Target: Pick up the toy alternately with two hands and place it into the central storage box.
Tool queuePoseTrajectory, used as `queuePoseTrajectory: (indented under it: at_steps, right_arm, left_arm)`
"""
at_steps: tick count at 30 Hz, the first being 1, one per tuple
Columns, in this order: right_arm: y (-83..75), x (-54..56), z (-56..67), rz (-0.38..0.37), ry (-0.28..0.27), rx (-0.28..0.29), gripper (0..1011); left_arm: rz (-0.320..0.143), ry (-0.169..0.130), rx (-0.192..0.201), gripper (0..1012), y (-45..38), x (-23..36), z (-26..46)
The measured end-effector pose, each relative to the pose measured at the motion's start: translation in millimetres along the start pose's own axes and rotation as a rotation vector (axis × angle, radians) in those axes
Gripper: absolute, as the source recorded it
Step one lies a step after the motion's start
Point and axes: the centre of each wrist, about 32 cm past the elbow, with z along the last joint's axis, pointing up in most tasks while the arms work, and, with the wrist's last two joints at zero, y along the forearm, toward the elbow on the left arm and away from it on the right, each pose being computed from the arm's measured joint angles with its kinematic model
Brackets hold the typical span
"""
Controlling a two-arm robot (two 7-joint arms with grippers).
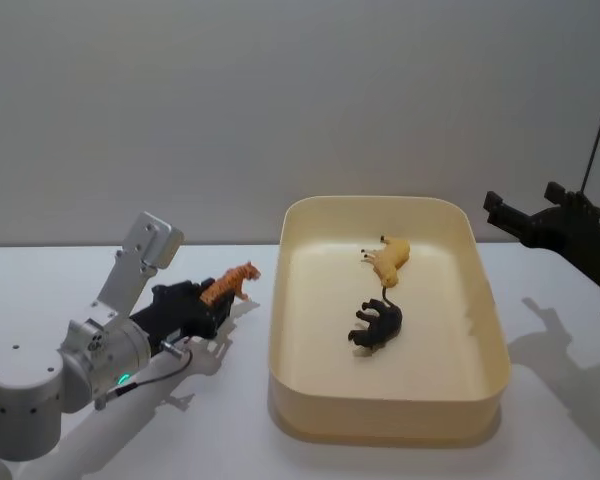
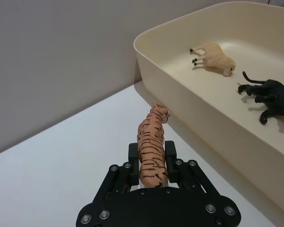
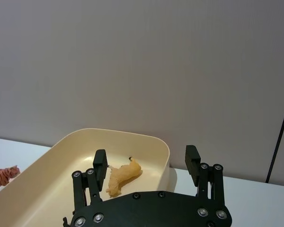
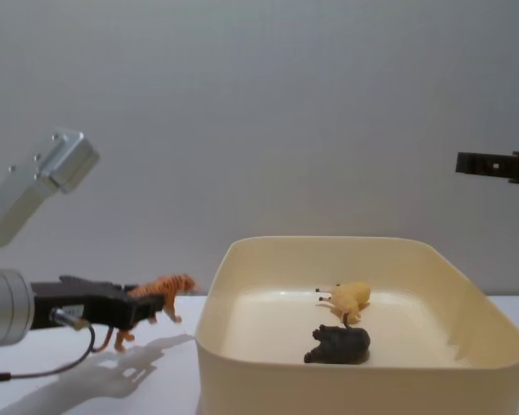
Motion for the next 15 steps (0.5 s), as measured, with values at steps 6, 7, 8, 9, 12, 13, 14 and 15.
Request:
queuePoseTrajectory:
  at_steps: [6,7,8,9,12,13,14,15]
  right_arm:
    - [0.0,0.0,0.0,0.0,0.0,0.0,1001]
    - [0.0,0.0,0.0,0.0,0.0,0.0,1001]
    - [0.0,0.0,0.0,0.0,0.0,0.0,1001]
    - [0.0,0.0,0.0,0.0,0.0,0.0,1001]
    - [0.0,0.0,0.0,0.0,0.0,0.0,1001]
    - [0.0,0.0,0.0,0.0,0.0,0.0,1001]
    - [0.0,0.0,0.0,0.0,0.0,0.0,1001]
    - [0.0,0.0,0.0,0.0,0.0,0.0,1001]
  left_arm:
    - [0.041,-0.034,-0.053,298,4.7,-6.6,11.1]
    - [0.044,-0.039,-0.062,298,5.4,-7.7,13.2]
    - [0.047,-0.043,-0.069,298,5.8,-8.7,14.8]
    - [0.051,-0.051,-0.082,298,6.6,-10.5,18.2]
    - [0.051,-0.065,-0.109,298,7.7,-14.1,25.5]
    - [0.05,-0.067,-0.113,298,7.8,-14.7,26.7]
    - [0.048,-0.071,-0.121,298,7.9,-15.9,28.8]
    - [0.044,-0.075,-0.131,298,7.8,-17.5,31.9]
